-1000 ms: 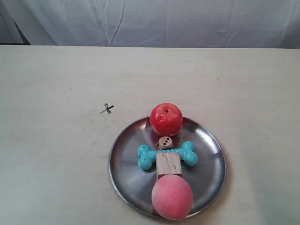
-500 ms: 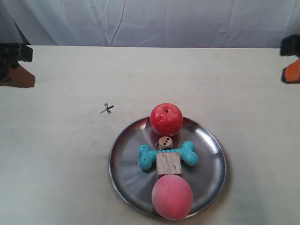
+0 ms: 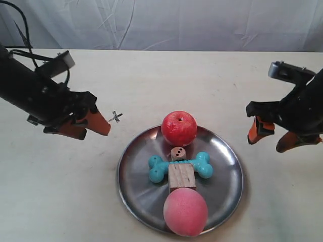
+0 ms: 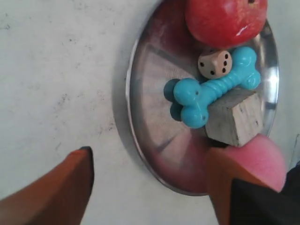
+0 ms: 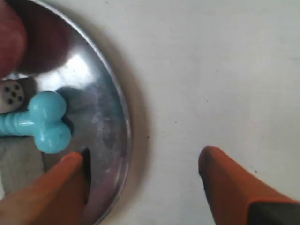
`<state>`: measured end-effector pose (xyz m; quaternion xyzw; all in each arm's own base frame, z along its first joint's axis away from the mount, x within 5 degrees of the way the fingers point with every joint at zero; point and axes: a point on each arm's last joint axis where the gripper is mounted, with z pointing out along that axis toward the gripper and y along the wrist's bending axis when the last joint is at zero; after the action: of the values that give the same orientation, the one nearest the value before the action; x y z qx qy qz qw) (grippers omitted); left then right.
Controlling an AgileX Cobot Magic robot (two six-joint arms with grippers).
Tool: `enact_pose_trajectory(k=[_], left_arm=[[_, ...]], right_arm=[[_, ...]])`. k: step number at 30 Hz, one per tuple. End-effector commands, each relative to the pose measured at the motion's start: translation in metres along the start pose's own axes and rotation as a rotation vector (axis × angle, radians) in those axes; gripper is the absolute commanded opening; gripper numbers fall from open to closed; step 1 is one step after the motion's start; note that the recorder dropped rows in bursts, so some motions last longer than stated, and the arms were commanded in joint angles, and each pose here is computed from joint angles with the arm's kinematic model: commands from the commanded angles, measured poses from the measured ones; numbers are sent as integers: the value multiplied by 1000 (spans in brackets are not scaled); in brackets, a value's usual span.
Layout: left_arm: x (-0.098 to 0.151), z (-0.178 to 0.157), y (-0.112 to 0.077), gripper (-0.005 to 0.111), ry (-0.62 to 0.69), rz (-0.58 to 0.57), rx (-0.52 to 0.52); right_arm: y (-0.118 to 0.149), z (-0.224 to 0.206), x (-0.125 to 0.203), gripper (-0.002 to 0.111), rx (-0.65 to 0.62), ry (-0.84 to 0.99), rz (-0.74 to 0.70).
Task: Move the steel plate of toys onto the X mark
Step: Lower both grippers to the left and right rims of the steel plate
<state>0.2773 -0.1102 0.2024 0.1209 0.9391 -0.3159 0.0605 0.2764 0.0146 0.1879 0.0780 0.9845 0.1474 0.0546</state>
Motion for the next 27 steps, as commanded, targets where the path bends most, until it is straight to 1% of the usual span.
enact_pose_trajectory(k=[1,3,5,9,13,17,23,27], left_arm=[[-5,27,10,67,36,-67,-5],[-6,36,16,67,46,-104,-11],[-5,45,20,67,70,-117,-15],[-4,62,22,67,103,-140,-13],[-6,72,21,67,80,-154,-21],[-4,82,17,67,101,-147,-22],[-2,87,10,67,104,-126,-25],[-3,87,10,67,101,-136,-22]], right_arm=[[-9,28,4,64,12,73,12],[-7,36,5,64,-28,82,17],[-6,41,4,64,-59,90,13],[-6,46,3,64,-76,95,23],[-5,48,2,64,-86,98,28],[-5,49,1,64,-86,88,32],[-5,49,1,64,-88,80,29],[-7,54,7,64,-95,73,39]])
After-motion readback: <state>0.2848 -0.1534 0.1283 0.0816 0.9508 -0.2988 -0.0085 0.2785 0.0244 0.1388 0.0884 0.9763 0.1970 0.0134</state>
